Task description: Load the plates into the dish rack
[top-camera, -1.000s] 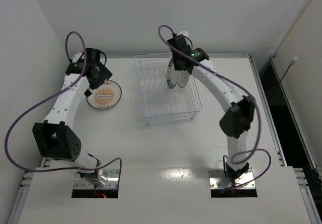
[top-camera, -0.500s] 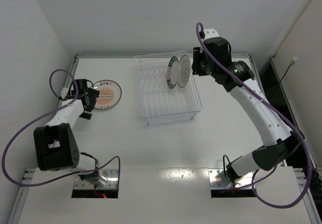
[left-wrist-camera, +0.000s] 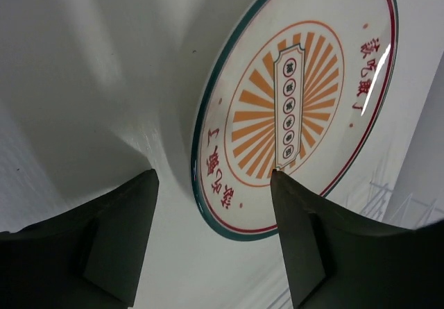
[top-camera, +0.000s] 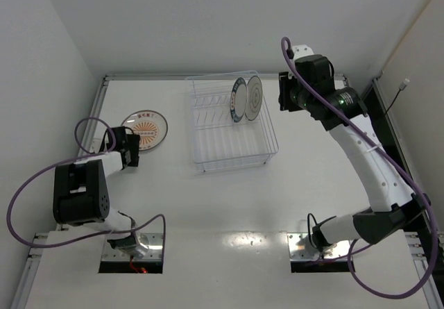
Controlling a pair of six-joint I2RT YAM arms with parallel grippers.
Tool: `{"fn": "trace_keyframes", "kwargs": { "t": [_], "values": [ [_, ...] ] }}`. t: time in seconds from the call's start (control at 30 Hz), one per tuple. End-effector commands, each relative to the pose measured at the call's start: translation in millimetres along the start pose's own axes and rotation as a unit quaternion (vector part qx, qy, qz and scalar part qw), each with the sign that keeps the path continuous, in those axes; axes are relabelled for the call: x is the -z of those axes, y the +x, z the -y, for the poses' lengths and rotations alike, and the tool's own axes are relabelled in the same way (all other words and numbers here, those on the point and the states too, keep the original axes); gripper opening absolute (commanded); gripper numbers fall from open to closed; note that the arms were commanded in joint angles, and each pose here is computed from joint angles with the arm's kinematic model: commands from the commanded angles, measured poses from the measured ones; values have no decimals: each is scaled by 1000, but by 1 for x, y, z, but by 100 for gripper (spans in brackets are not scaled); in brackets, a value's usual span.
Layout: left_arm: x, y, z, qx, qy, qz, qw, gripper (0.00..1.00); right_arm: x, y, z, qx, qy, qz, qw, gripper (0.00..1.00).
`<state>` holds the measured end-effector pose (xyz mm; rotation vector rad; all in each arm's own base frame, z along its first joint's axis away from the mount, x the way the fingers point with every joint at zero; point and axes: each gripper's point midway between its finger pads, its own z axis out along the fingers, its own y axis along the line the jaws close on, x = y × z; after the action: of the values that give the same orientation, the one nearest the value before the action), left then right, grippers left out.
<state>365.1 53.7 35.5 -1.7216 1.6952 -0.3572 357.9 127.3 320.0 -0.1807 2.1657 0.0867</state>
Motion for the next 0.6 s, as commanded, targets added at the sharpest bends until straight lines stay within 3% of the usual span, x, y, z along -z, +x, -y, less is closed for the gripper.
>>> {"fn": "trace_keyframes", "kwargs": {
  "t": [0.0, 0.17, 0.37, 0.47, 0.57],
  "values": [
    [-10, -6, 9, 31, 32, 14, 999, 60, 16, -5, 11, 12, 15, 18, 1000, 29],
    [-26, 0, 19, 6, 45, 0, 999, 58, 13, 10, 14, 16, 22, 2, 1000, 29],
    [-46, 12, 47, -32, 61, -41, 997, 47, 12, 16, 15, 18, 24, -8, 1000, 29],
    [-46, 10, 70, -40, 86, -43, 995, 37, 10, 14, 16, 18, 28, -7, 999, 29],
    [-43, 3, 90, -63, 111, -39, 991, 16, 7, 16, 15, 19, 29, -11, 999, 29]
  ]
}}
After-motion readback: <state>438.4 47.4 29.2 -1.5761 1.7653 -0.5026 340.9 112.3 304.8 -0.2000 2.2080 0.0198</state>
